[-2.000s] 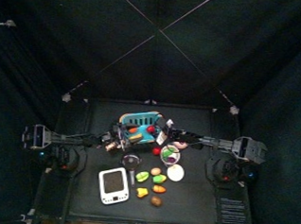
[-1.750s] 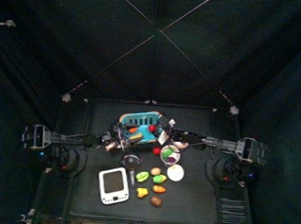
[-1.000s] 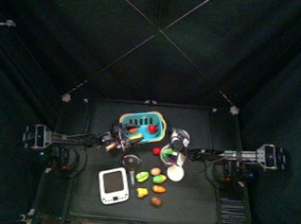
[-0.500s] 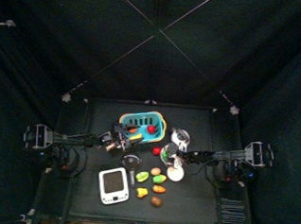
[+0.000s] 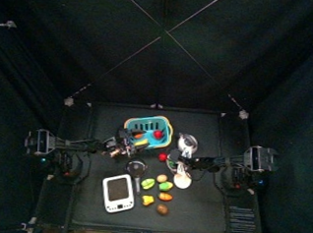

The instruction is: Grab pea

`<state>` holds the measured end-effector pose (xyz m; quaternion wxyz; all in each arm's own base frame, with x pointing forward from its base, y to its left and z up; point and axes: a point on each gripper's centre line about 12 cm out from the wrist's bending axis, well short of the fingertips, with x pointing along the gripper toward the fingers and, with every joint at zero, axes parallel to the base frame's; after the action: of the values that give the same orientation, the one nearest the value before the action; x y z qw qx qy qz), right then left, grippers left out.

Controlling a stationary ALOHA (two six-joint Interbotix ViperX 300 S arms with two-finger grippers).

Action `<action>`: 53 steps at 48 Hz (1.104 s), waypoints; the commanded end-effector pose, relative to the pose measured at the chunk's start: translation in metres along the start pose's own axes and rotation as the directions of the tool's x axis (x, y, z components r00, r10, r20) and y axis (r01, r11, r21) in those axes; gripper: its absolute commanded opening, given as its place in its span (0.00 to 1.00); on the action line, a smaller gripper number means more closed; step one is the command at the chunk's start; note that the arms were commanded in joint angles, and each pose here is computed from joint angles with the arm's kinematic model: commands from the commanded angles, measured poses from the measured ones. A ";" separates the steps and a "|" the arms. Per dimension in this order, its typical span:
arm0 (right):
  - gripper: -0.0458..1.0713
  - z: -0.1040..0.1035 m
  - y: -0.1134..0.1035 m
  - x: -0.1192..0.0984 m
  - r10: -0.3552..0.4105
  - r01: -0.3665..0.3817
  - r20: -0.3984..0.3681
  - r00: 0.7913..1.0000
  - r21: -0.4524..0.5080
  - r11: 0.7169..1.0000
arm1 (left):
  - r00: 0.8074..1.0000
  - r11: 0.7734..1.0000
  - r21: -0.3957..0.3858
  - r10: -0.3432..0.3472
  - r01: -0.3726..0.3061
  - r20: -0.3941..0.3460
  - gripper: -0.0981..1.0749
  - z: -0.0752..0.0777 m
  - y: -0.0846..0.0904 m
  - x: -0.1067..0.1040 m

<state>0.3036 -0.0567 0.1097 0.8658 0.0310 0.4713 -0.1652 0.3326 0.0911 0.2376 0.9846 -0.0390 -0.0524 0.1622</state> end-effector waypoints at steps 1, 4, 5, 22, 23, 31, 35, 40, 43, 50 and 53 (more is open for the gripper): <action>0.79 0.003 0.001 -0.002 0.006 -0.006 0.005 1.000 0.029 1.000 | 1.000 1.000 -0.002 -0.002 0.002 0.023 0.96 0.006 -0.001 0.002; 0.79 0.000 0.001 -0.001 0.008 -0.008 -0.004 1.000 0.046 0.999 | 1.000 1.000 -0.002 -0.002 0.002 0.023 0.96 0.006 -0.001 0.002; 0.79 -0.001 0.001 -0.001 0.009 -0.009 -0.007 1.000 0.052 0.999 | 1.000 1.000 -0.002 -0.002 0.002 0.023 0.96 0.006 -0.001 0.002; 0.75 -0.007 0.002 0.002 0.013 -0.010 -0.034 0.999 0.080 0.997 | 1.000 1.000 -0.002 -0.002 0.002 0.023 0.96 0.006 -0.001 0.002; 0.74 -0.007 0.002 0.003 0.013 -0.010 -0.035 0.999 0.081 0.997 | 1.000 1.000 -0.002 -0.001 0.001 0.021 0.96 0.005 -0.001 0.002; 0.71 -0.011 0.002 0.007 0.020 -0.013 -0.058 0.998 0.125 0.992 | 1.000 1.000 -0.002 -0.001 0.001 0.021 0.96 0.005 -0.001 0.002; 0.71 -0.011 0.002 0.008 0.020 -0.012 -0.060 0.998 0.138 0.990 | 1.000 1.000 -0.002 -0.002 0.002 0.023 0.96 0.006 -0.001 0.002; 0.72 -0.011 0.000 0.008 0.020 -0.010 -0.060 0.998 0.149 0.989 | 1.000 1.000 -0.002 -0.001 0.001 0.020 0.96 0.004 -0.001 0.002; 0.72 -0.011 0.000 0.008 0.017 -0.008 -0.062 0.998 0.147 0.989 | 1.000 1.000 -0.002 -0.001 0.001 0.018 0.96 0.004 -0.001 0.002; 0.76 -0.012 -0.001 0.008 0.017 -0.007 -0.064 0.998 0.151 0.989 | 1.000 1.000 -0.001 0.001 -0.001 0.014 0.96 0.002 0.000 0.003; 0.79 -0.012 -0.001 0.008 0.016 -0.006 -0.065 0.998 0.152 0.988 | 1.000 1.000 -0.002 -0.001 0.001 0.014 0.96 0.002 -0.001 0.003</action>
<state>0.3005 -0.0563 0.1015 0.8515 0.1027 0.4774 -0.1908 0.3336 0.0915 0.2344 0.9846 -0.0407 -0.0480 0.1629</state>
